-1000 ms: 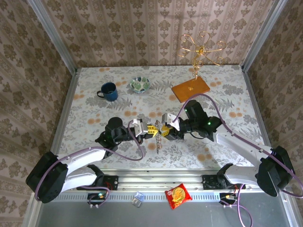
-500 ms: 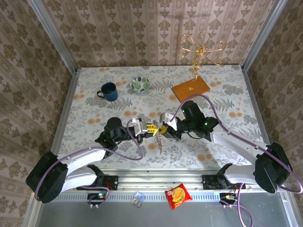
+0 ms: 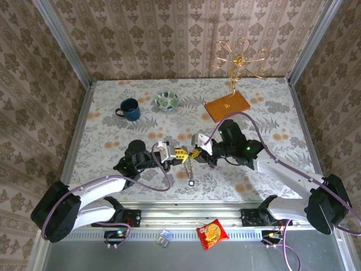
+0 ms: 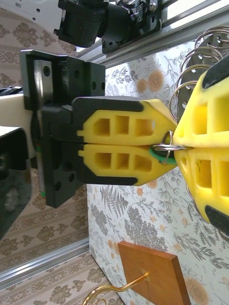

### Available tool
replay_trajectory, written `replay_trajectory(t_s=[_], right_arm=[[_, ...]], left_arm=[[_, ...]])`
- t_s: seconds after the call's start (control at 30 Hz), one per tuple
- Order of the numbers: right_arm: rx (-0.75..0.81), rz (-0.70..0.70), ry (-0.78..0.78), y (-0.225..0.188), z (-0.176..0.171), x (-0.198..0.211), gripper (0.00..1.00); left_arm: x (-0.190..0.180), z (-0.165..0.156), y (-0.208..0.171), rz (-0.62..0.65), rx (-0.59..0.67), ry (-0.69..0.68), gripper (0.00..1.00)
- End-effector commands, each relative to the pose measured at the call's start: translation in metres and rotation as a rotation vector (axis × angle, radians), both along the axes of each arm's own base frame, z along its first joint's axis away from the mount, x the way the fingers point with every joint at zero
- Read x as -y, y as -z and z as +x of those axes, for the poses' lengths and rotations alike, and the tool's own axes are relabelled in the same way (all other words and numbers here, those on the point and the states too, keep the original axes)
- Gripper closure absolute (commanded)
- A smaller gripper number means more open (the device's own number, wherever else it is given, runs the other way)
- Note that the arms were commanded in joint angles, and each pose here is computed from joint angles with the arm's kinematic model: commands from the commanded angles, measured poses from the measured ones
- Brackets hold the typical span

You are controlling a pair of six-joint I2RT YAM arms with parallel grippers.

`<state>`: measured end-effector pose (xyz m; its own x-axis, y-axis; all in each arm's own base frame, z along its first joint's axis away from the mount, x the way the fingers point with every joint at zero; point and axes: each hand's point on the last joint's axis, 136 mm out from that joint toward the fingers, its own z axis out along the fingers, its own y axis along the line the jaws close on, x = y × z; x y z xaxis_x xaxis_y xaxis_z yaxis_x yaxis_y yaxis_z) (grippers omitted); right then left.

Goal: Put the keys on the keyring

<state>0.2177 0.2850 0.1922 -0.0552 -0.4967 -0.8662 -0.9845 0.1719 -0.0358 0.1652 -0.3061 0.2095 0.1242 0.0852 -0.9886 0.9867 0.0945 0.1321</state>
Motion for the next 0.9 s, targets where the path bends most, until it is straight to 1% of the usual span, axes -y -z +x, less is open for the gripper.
replay_trajectory(t_s=[0.0, 0.2, 0.4, 0.43, 0.47, 0.53, 0.57, 0.67, 0.77, 0.83, 0.87], right_arm=[[0.059, 0.024, -0.009, -0.023, 0.002, -0.002, 1.00], [0.092, -0.017, 0.017, -0.025, 0.005, 0.005, 1.00], [0.138, -0.093, 0.045, -0.032, 0.008, 0.016, 1.00], [0.139, -0.102, 0.041, -0.033, 0.007, 0.017, 1.00], [0.143, -0.118, 0.042, -0.032, 0.006, 0.018, 1.00], [0.153, -0.158, 0.038, -0.029, 0.005, 0.019, 1.00], [0.157, -0.180, 0.039, -0.027, 0.004, 0.019, 1.00], [0.156, -0.222, 0.051, -0.022, 0.005, 0.021, 1.00], [0.162, -0.247, 0.066, -0.019, 0.008, 0.020, 1.00], [0.165, -0.248, 0.059, -0.021, 0.008, 0.013, 1.00], [0.171, -0.241, 0.050, -0.023, 0.007, 0.008, 1.00]], left_arm=[[-0.001, -0.001, -0.007, -0.016, 0.046, 0.005, 1.00], [-0.004, 0.002, -0.004, 0.008, 0.057, -0.022, 1.00], [-0.008, 0.008, 0.009, 0.105, 0.060, -0.055, 1.00], [-0.008, 0.007, 0.010, 0.109, 0.059, -0.055, 0.99], [-0.008, 0.007, 0.009, 0.106, 0.060, -0.056, 0.92], [-0.009, 0.006, 0.007, 0.095, 0.057, -0.058, 0.76], [-0.011, 0.011, 0.006, 0.091, 0.059, -0.094, 0.69], [-0.017, 0.013, 0.002, 0.052, 0.064, -0.139, 0.50], [-0.030, 0.020, -0.002, 0.015, 0.074, -0.241, 0.39], [-0.044, 0.031, -0.006, -0.006, 0.087, -0.349, 0.33], [-0.054, 0.038, -0.010, -0.019, 0.097, -0.426, 0.31]])
